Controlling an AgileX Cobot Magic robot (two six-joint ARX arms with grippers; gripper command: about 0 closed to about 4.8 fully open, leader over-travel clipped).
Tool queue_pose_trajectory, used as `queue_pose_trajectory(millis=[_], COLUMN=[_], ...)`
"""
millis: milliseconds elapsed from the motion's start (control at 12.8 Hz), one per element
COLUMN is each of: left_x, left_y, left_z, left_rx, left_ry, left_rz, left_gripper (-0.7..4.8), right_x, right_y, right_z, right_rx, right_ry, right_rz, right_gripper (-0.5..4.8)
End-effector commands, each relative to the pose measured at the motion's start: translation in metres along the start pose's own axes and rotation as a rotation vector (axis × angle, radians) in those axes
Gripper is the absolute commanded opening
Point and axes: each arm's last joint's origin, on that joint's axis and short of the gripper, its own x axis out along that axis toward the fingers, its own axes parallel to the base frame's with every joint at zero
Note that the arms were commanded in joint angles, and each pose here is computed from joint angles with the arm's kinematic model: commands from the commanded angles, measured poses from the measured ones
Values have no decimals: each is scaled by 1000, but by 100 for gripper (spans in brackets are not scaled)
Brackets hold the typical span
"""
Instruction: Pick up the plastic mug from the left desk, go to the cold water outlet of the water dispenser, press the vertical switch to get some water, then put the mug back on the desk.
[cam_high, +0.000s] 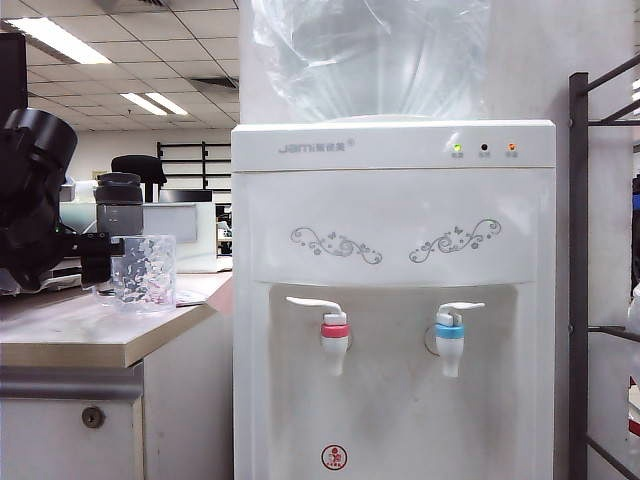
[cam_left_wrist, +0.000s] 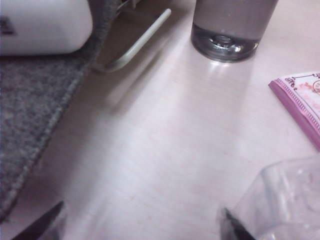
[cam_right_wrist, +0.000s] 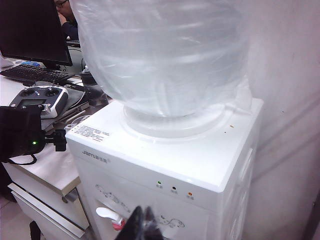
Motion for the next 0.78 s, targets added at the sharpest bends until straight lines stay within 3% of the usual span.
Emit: queue_pose_trajectory(millis=[78,235,626,783], left_x=[1,1,-4,-3], left_y=[-3,-3,-4,-6], left_z=[0,0,10,17], left_rx=[58,108,89,52], left_ry=[5,10,-44,-146], left_rz=[-81,-90,-96,-123], left_gripper=[363,363,363,363], right_x=[-1,-1,0,2], right_y=[1,1,0,-1], right_z=[2,2,0,-1], right_rx=[-8,-8,7,10], right_ry=[-10,-9,17,22], right_rz=[0,0,-8,-8], right_gripper=[-6,-6,-6,-6])
